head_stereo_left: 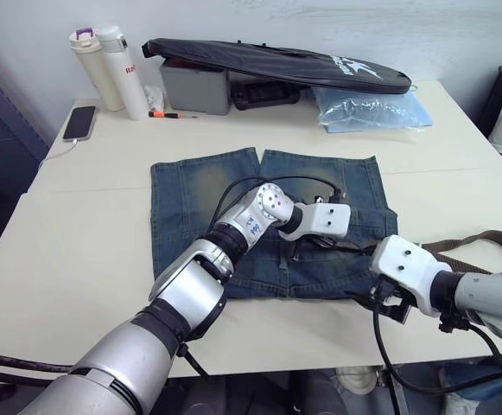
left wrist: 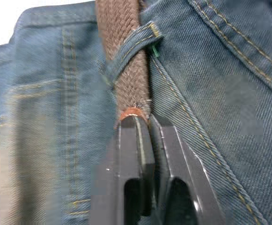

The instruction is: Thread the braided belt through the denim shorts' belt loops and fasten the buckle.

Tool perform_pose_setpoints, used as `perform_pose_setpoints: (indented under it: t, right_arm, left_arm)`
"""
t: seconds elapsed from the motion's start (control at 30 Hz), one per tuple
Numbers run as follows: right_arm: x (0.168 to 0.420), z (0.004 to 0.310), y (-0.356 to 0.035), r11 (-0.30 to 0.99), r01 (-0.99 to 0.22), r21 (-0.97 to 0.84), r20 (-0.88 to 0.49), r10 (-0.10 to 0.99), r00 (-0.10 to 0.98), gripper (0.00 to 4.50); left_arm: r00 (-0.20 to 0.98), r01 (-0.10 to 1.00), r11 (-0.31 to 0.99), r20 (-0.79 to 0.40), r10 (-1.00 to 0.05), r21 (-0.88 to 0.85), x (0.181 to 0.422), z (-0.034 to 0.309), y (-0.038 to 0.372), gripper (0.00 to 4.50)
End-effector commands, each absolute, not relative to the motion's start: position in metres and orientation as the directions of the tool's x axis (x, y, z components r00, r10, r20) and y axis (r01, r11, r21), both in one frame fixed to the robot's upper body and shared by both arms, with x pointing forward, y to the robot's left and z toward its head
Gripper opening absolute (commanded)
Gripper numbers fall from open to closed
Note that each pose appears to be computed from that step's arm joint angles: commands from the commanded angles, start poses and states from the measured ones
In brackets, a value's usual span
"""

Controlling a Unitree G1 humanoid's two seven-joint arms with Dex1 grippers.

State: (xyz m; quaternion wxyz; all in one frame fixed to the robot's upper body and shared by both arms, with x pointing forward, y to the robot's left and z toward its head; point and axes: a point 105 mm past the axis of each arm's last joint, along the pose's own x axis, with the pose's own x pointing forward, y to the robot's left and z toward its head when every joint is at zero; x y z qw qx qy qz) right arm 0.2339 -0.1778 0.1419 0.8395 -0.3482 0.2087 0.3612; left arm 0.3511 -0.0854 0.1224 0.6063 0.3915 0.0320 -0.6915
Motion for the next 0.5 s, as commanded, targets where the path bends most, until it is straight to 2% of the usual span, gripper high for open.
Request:
perform_pose_setpoints:
  t: [0.03, 0.3, 0.5]
  right_arm:
    - [0.240, 0.141, -0.178, 0.496, -0.728, -0.473, -0.589, 0.437, 0.680, 4.50]
    - [0.255, 0.122, -0.182, 0.553, -0.708, -0.440, -0.618, 0.385, 0.685, 4.50]
    - [0.255, 0.108, -0.183, 0.594, -0.718, -0.362, -0.651, 0.391, 0.651, 4.50]
  left_arm:
    - [0.023, 0.859, -0.259, -0.539, -0.842, 0.441, 0.350, 0.139, -0.086, 0.07]
    - [0.025, 0.855, -0.255, -0.528, -0.849, 0.451, 0.350, 0.155, -0.071, 0.07]
    - [0.091, 0.848, -0.233, -0.564, -0.821, 0.476, 0.351, 0.159, -0.042, 0.07]
